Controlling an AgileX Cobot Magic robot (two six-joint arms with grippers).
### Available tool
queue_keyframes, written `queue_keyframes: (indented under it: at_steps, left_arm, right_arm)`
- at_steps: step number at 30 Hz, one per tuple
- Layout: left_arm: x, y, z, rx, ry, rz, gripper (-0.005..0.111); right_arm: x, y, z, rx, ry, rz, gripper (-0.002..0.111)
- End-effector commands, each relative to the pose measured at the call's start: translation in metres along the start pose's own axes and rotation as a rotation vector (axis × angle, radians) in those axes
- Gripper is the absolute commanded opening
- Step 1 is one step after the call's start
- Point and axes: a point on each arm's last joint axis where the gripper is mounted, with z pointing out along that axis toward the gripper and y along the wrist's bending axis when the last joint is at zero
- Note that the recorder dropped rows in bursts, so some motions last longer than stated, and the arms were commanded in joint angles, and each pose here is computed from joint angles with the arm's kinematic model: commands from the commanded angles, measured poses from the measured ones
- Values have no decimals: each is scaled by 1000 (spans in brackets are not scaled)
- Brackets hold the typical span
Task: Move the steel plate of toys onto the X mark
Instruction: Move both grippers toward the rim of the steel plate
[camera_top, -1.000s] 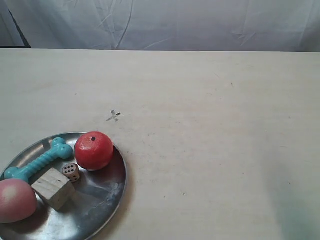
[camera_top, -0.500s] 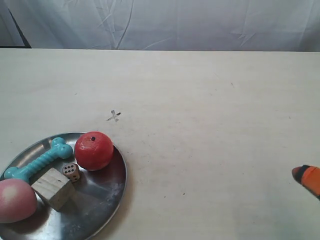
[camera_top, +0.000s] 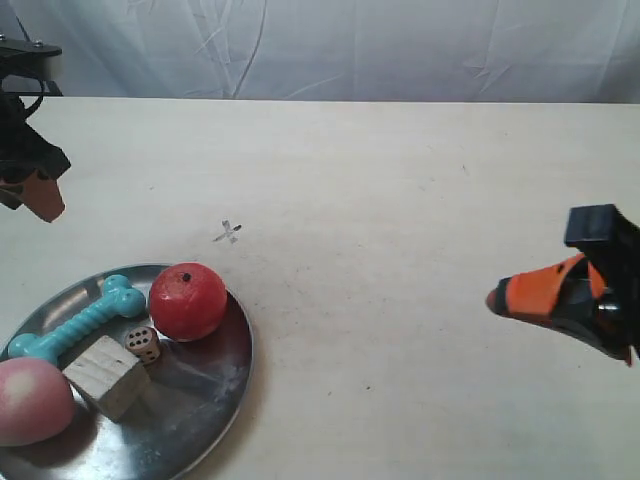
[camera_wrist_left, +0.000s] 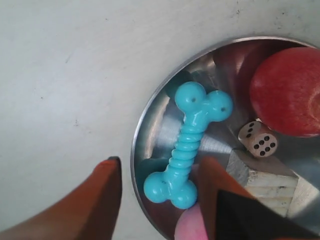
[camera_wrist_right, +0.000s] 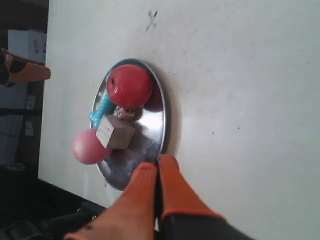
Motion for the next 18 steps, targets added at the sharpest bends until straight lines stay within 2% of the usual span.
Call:
queue_keyframes:
  at_steps: [1, 5, 7, 13, 16, 18]
  left_arm:
    - [1, -1, 3, 14, 13, 5, 47]
    - [8, -3, 13, 34, 50, 25, 47]
    - [13, -4, 19, 45, 72, 51, 47]
    - [19, -2, 32, 23, 77, 100, 47]
    - [18, -1, 33, 17, 67, 99, 47]
    - [18, -1, 34, 11, 60, 100, 47]
  right_arm:
    - [-28, 19, 25, 10, 14, -120, -1]
    - [-57, 47, 50, 115, 63, -250, -1]
    - [-59, 50, 69, 186, 154, -272, -1]
    - [-24, 44, 124, 247, 448, -310, -1]
    - [-5, 49, 142, 211, 530, -333, 0]
    - [7, 54, 152, 177, 554, -345, 6]
